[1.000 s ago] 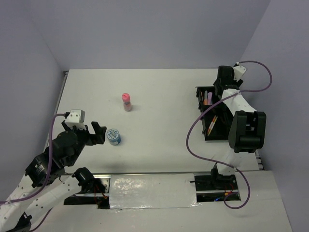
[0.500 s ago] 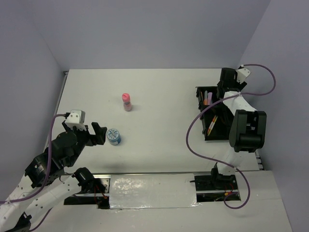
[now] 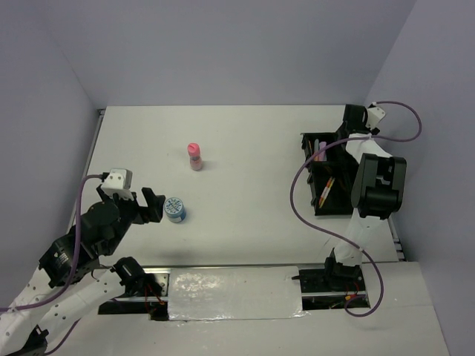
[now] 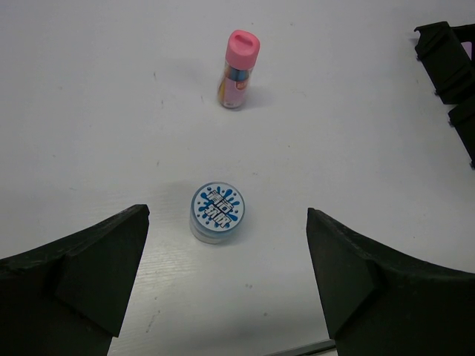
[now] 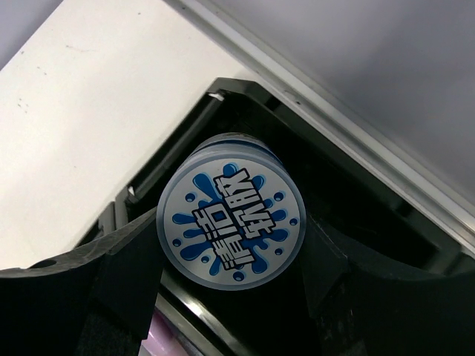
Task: Sort the stationery into containers
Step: Place the stationery in the storage box.
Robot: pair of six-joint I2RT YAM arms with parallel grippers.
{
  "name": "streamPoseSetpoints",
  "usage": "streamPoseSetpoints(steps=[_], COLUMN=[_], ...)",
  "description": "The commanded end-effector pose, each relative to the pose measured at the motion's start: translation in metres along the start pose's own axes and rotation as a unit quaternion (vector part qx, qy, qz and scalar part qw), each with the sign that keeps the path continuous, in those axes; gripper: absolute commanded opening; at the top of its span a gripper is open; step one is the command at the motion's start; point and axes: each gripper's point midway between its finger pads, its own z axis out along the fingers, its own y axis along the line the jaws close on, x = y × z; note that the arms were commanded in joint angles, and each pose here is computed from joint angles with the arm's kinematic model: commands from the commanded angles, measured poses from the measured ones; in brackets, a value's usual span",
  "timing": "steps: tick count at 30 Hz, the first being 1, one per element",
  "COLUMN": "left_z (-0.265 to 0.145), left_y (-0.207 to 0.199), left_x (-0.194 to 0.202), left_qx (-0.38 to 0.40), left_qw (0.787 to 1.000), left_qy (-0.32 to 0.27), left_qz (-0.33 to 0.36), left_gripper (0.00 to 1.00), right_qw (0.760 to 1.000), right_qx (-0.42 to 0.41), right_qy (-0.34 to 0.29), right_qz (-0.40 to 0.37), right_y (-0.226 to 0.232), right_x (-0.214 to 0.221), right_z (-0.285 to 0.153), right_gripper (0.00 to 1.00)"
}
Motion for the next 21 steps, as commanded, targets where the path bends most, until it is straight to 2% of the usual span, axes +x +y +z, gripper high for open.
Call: streamPoseSetpoints(steps=[1,9,11,12,13,18,21], left_z=[0.004,0.006,0.007,0.007,0.007,0.008,0.008], left_y=[-0.006,-0.007,-0.008,-0.008,-0.008,-0.009,-0.009], left_x=[-0.007,-0.005,-0.004,-0.004,-0.004,-0.003,-0.003], left_qx=[0.009,0.008,0.008,0.009,0.009,0.010,0.010], left_qw=[1.000,1.000,1.000,1.000,1.000,1.000,1.000], left_qy=[-0.011,-0.006,-0.004,-0.004,-0.003,-0.003,-0.002], left_qz=[0.002,0.007,0.008,0.007,0.009,0.009,0.010], left_gripper=[0.99,0.99,0.99,0.99,0.99,1.00,0.99], right_qw=[0.999,1.000,1.000,1.000,1.000,1.000,1.000], right_qx=[-0.016,-0.001,-0.002,-0.004,-0.007,-0.008,-0.009], right_qy=[-0.027,0.001,0.003,0.001,0.000,0.003,-0.002], right_qz=[0.032,0.025,0.027,0.030,0.029,0.025,0.027], right_y=[0.015,0.008,0.007,0.007,0.008,0.010,0.011], right_x=[-0.031,-0.015,-0.015,-0.017,-0.017,-0.019,-0.025], right_z=[0.006,0.025,0.027,0.027,0.026,0.027,0.026], right_gripper=[0.15,0.19,0.31,0.43,0.48,0.68,0.74])
